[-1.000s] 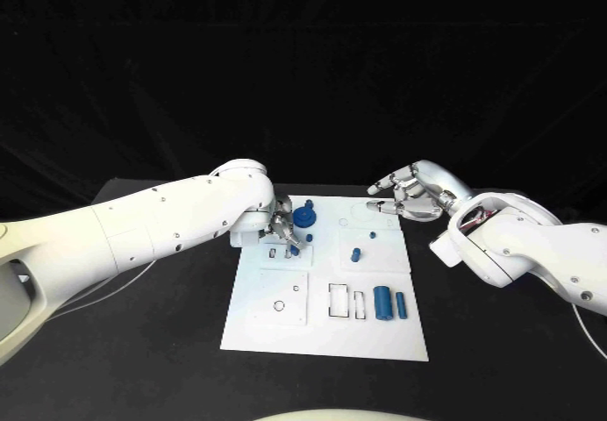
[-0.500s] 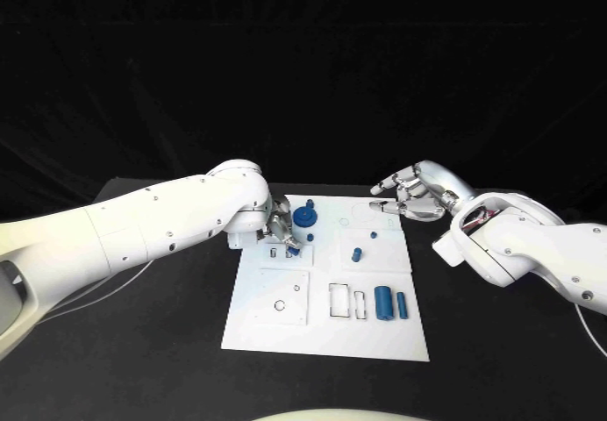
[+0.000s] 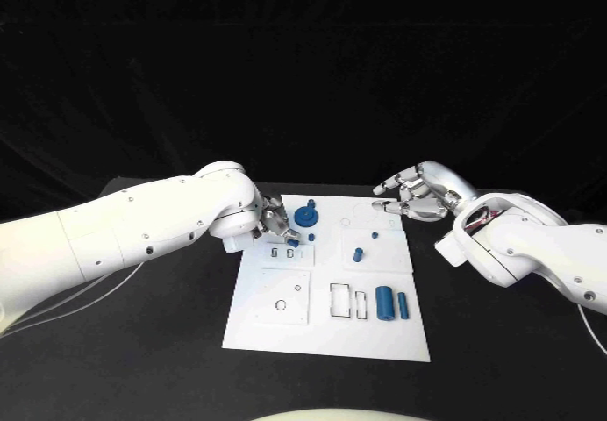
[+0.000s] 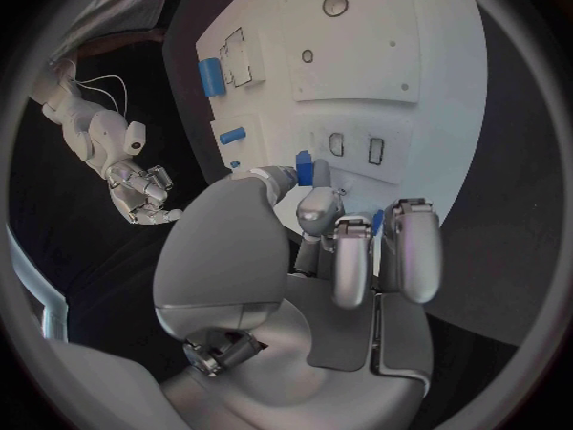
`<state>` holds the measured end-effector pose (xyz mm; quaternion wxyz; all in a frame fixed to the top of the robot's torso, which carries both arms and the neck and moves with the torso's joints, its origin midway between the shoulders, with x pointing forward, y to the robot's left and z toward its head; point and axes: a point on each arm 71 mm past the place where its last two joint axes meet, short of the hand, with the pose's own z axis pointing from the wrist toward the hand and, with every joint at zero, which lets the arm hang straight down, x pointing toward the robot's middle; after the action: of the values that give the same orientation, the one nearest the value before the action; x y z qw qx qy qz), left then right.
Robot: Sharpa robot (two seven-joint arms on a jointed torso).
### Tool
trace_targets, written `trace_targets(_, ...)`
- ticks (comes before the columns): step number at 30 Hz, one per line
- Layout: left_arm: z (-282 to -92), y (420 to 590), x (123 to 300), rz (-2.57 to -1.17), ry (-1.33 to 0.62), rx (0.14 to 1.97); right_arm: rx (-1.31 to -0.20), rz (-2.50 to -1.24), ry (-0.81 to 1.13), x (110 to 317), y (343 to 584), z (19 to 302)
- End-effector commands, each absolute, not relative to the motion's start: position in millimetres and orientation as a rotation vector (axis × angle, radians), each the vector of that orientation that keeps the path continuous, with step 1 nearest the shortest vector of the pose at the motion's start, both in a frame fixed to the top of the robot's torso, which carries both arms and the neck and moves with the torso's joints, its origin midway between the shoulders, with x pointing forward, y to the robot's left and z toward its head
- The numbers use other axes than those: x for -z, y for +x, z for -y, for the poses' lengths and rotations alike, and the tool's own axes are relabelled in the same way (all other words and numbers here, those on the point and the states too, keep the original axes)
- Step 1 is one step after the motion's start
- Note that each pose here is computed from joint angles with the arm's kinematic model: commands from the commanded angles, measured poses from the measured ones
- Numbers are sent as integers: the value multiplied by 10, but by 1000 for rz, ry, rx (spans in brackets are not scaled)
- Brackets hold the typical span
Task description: Assemble the parts on the task board
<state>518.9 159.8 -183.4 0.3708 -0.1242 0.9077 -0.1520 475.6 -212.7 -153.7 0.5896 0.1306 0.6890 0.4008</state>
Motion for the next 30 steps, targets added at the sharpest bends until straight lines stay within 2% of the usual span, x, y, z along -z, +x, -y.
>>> trace_targets(1, -1622, 5167, 1839, -2245, -345, 367, -932, -1610, 288, 1545, 4748, 2132)
trace_targets(16, -1632, 5042, 2018, -2147, -303, 320, -927, -1611, 291, 1552, 4742, 2169)
trace_targets(30, -1579, 4989, 2094, -2196, -243, 285, -927, -1618, 291, 1567, 4735, 2176)
